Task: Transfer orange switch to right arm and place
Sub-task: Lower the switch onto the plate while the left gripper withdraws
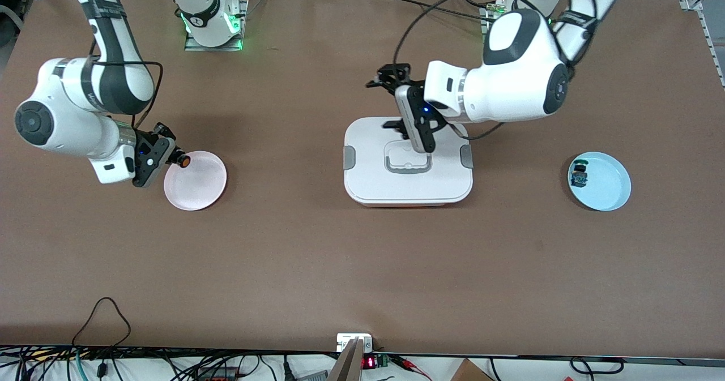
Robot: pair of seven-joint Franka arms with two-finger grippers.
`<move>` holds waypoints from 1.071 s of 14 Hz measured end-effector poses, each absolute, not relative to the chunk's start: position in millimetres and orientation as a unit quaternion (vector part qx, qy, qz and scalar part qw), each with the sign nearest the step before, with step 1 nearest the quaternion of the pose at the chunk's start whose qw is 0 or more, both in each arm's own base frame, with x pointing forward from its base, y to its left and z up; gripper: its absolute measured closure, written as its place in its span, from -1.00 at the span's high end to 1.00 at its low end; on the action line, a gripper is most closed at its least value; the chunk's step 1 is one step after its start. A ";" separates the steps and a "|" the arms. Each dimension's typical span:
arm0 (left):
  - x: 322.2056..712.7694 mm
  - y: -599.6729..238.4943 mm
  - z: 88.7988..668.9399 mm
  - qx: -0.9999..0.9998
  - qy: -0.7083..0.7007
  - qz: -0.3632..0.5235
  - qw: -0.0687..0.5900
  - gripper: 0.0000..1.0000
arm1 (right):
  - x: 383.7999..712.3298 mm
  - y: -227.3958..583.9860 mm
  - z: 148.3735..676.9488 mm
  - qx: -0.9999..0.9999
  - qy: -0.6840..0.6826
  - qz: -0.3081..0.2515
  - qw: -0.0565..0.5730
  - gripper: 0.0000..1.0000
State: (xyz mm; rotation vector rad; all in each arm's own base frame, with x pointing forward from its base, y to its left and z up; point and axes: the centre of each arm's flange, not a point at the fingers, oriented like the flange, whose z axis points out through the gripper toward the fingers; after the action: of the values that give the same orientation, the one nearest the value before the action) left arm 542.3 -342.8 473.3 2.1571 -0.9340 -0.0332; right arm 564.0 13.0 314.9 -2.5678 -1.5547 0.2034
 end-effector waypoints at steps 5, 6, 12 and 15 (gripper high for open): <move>548.6 -285.4 500.8 0.925 -0.320 -0.124 0.160 1.00 | 546.9 3.7 268.0 -0.795 -0.606 0.031 0.023 -0.19; 550.2 -273.3 507.5 0.937 -0.306 -0.130 0.108 1.00 | 544.8 3.1 259.1 -0.787 -0.616 0.026 0.019 -0.19; 575.6 -120.8 560.9 0.987 -0.126 -0.093 -0.029 1.00 | 537.4 1.2 199.5 -0.769 -0.639 0.004 -0.004 -0.19; 571.3 -62.9 583.6 0.997 -0.041 -0.055 -0.027 1.00 | 536.1 5.8 181.7 -0.765 -0.644 0.001 -0.009 -0.19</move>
State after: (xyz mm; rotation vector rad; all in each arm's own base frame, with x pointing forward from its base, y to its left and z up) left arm 571.3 -62.9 583.6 3.1882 -0.1312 -0.1762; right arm 536.1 5.8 181.7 -2.4161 -2.0351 0.0017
